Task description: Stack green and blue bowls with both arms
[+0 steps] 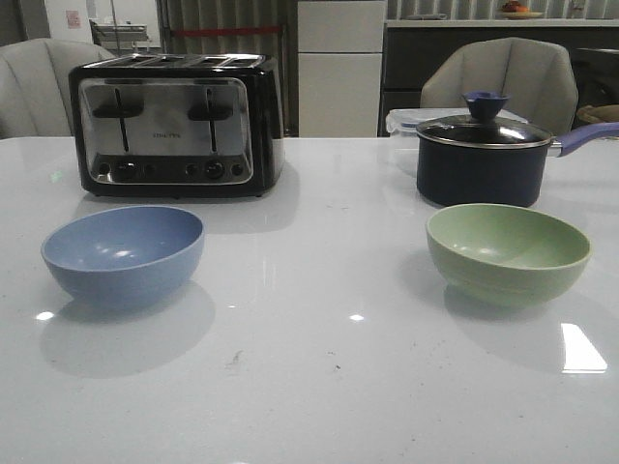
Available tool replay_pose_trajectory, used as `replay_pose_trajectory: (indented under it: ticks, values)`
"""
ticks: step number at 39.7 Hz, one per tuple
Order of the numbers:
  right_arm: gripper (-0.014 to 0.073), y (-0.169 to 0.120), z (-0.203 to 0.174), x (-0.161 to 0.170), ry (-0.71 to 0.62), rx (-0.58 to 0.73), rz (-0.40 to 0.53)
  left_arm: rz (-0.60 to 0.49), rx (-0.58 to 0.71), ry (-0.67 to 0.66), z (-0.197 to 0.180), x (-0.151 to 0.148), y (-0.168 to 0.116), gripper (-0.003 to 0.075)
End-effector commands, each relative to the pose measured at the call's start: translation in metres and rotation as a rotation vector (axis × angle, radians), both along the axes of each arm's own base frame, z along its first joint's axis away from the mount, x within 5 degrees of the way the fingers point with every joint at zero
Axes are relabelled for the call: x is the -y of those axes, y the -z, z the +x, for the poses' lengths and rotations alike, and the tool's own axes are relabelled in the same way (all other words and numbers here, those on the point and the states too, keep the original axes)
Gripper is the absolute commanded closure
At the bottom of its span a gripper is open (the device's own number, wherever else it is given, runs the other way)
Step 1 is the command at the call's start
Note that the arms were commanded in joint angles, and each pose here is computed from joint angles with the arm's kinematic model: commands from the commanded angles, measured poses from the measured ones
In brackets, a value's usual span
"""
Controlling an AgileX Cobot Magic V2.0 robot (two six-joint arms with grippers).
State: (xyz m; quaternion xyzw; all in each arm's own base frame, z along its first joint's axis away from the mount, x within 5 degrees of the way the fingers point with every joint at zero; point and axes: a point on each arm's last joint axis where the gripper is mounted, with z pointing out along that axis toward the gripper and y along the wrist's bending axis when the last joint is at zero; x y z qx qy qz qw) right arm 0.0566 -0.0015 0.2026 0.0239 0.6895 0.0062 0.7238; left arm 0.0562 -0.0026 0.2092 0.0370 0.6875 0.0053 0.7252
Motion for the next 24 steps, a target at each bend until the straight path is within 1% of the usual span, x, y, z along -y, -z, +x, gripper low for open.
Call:
replay_pose_trajectory:
  ticks: [1, 24]
  values:
    - [0.0543, -0.0094, -0.0025, 0.0004, 0.008, 0.106, -0.009, -0.020, 0.110, 0.002, -0.0025, 0.0000, -0.0080, 0.0627]
    - [0.0543, -0.0101, -0.0026, 0.0004, 0.008, 0.113, -0.009, -0.020, 0.110, 0.002, -0.0025, 0.0000, -0.0080, 0.0627]
